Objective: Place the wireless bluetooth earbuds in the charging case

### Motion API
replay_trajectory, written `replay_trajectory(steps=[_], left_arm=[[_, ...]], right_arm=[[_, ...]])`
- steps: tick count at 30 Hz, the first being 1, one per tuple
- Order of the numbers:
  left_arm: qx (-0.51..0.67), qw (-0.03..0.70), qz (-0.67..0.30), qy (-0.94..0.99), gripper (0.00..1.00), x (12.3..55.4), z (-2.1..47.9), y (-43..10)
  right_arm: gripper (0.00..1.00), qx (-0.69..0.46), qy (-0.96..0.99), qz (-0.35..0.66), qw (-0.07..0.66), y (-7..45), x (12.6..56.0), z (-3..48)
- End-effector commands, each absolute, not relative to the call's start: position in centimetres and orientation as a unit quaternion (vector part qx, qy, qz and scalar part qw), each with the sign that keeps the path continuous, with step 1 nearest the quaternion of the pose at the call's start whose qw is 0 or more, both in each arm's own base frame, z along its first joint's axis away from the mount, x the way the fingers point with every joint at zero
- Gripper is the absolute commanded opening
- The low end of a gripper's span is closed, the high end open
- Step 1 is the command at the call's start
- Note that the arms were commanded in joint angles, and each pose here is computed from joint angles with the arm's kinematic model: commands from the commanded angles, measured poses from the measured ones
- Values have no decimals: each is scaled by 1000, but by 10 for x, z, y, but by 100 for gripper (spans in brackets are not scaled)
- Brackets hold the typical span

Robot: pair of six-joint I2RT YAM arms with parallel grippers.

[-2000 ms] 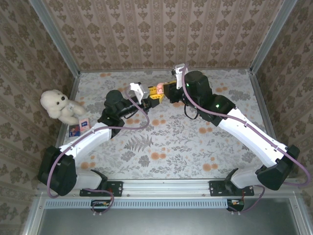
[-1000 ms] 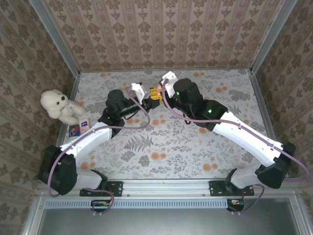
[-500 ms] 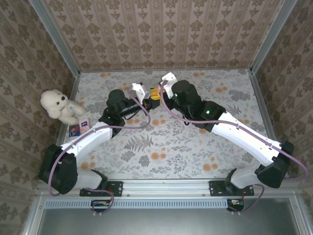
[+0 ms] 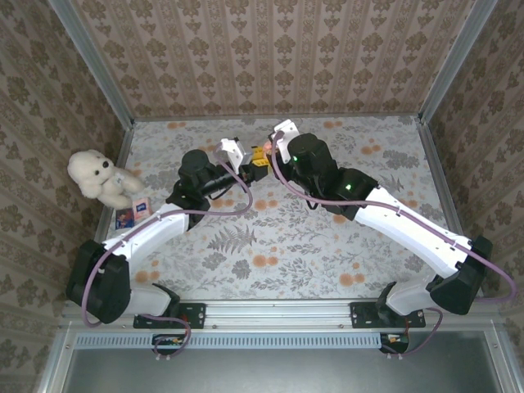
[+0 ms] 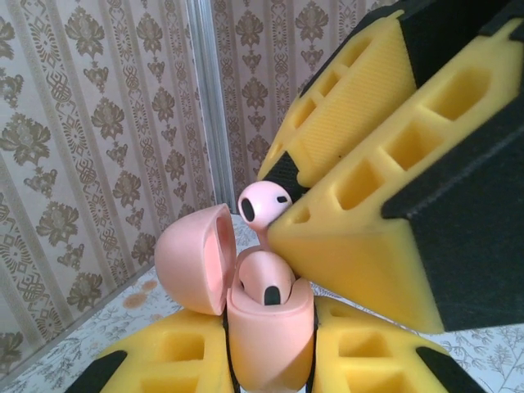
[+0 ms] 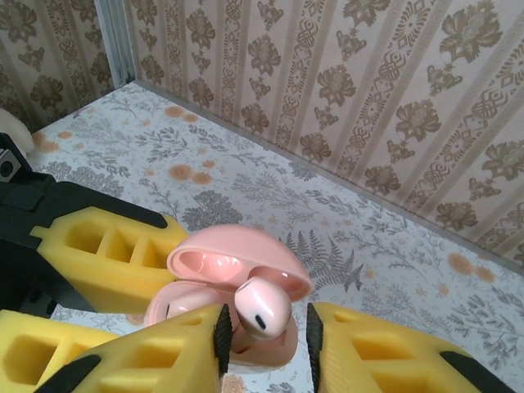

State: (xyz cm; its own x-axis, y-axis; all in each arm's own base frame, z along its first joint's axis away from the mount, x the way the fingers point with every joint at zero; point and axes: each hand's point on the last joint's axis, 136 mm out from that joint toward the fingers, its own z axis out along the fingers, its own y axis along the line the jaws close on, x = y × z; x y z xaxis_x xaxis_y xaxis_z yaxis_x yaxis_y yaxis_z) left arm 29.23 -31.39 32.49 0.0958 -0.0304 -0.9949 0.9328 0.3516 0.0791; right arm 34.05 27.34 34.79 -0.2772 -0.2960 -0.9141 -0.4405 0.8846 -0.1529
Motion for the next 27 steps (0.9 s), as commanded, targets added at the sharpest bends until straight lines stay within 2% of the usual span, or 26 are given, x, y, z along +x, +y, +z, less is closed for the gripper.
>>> replay_trajectory(steps=[1,9,18,22,27], left_arm=[[403,639,-395,522,0,292,339,-315],[399,634,-397,530,0,296,325,-316],[396,631,-394,539,0,299,315,-316],[389,634,-386,546,0,302,310,-312],[379,640,-374,554,0,308,308,-304]], right_arm=[[37,-247,813,77,522,283,335,327],[38,-236,822,86,511,281,334,316],[45,-222,827,90,508,274,337,315],[50,-179,838,103,505,257,341,311],[55,-69,852,157,494,210,348,299]])
